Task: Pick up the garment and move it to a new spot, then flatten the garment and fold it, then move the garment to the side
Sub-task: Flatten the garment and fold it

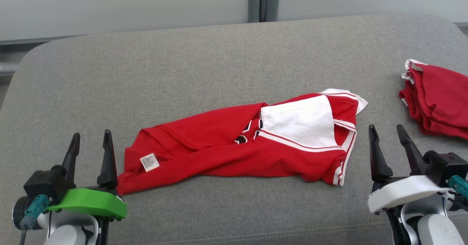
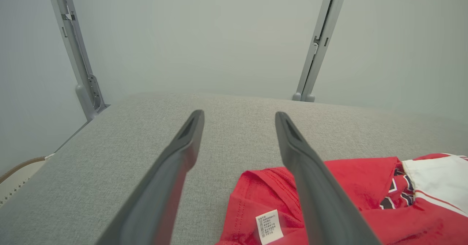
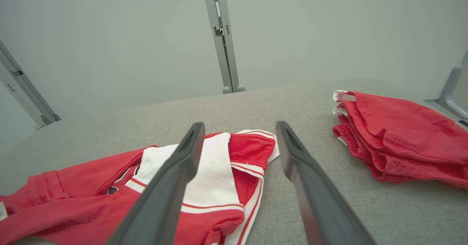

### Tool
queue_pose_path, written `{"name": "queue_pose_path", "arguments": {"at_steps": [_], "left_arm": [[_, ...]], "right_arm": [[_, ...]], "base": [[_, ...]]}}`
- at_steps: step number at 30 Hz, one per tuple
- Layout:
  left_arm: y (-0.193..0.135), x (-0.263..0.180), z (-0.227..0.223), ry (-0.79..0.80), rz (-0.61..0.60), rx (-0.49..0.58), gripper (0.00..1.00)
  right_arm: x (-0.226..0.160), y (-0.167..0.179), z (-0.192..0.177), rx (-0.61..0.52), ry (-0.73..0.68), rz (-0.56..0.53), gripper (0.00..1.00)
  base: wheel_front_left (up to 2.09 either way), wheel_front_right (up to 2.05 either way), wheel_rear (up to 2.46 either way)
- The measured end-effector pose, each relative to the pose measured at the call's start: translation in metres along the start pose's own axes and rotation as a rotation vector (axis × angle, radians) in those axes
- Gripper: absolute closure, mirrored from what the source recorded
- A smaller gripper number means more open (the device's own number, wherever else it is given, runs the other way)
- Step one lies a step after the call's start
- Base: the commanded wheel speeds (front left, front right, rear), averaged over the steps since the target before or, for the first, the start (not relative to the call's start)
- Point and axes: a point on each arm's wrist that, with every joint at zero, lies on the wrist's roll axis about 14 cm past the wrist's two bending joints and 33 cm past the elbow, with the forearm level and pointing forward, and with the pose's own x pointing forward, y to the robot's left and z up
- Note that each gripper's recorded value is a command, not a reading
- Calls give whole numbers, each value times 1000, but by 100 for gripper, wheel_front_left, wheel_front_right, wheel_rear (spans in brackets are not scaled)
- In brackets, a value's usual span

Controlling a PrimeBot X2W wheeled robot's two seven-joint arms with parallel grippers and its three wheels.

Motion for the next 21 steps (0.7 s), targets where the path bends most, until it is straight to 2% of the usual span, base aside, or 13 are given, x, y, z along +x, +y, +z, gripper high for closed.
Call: {"name": "queue_pose_path", "arguments": {"at_steps": [11, 21], "left_arm": [[-9, -38, -3, 7, -10, 7, 0], [-1, -48, -1, 3, -4, 24, 0]], "right_arm": [[-25, 15, 1, -14, 15, 45, 0], [-34, 28, 6, -22, 11, 81, 0]], "base": [[0, 0, 0], [0, 0, 0]]}}
